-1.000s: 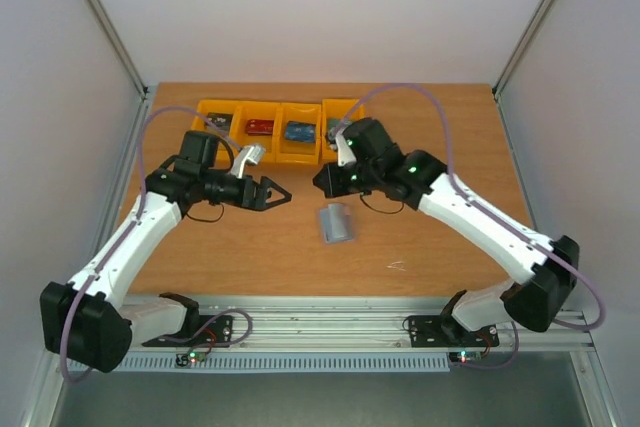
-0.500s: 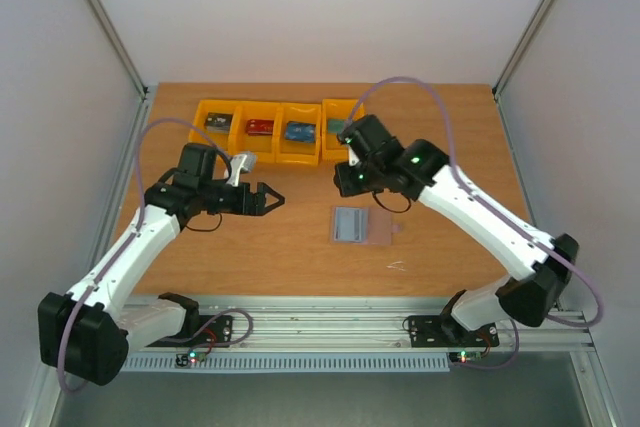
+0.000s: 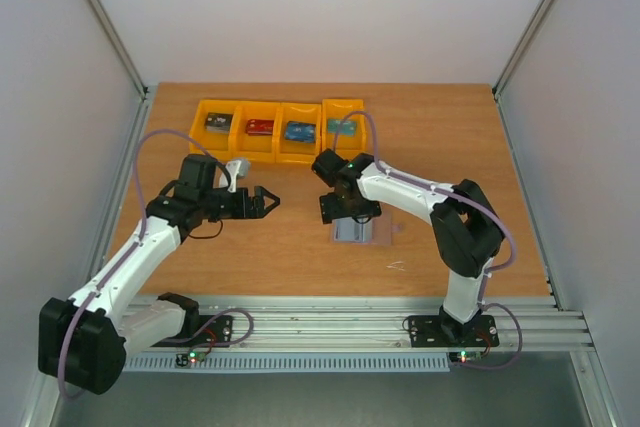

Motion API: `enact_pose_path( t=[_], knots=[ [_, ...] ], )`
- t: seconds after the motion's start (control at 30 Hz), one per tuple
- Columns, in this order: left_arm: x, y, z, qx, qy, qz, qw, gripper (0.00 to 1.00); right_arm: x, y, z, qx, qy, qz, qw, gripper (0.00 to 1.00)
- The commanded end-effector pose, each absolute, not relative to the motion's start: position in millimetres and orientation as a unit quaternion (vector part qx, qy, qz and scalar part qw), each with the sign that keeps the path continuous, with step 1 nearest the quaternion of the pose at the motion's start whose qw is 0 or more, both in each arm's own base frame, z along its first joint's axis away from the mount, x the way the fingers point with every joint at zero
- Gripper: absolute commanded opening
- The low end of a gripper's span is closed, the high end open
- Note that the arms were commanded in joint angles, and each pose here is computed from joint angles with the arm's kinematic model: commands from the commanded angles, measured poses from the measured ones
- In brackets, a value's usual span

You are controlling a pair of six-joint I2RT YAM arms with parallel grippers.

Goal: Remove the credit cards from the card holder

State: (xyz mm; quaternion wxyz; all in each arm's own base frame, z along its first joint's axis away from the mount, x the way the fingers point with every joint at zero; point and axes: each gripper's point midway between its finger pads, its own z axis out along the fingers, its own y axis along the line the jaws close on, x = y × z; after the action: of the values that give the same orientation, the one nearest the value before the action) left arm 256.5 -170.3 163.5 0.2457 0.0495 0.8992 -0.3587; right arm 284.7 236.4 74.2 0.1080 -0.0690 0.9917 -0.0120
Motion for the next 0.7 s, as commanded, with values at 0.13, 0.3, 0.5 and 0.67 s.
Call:
enact_pose_path(
  t=[0.13,0.3,0.5,0.67],
  knots=[
    [265,-169,178,0.064,0.883,-0.359,0.295,0.98,289,231,22,-0.031,0.998,0.016,0.048,0.98],
    [267,-169,177,0.067,0.884,-0.357,0.295,0.99,286,221,2,-0.031,0.999,-0.019,0.029,0.98],
    [267,-168,174,0.069,0.885,-0.352,0.297,0.99,280,210,-20,-0.034,0.998,-0.051,0.007,0.89],
    [268,-170,173,0.074,0.883,-0.358,0.295,0.99,279,225,-19,-0.033,0.999,-0.007,0.006,0.74]
  ],
)
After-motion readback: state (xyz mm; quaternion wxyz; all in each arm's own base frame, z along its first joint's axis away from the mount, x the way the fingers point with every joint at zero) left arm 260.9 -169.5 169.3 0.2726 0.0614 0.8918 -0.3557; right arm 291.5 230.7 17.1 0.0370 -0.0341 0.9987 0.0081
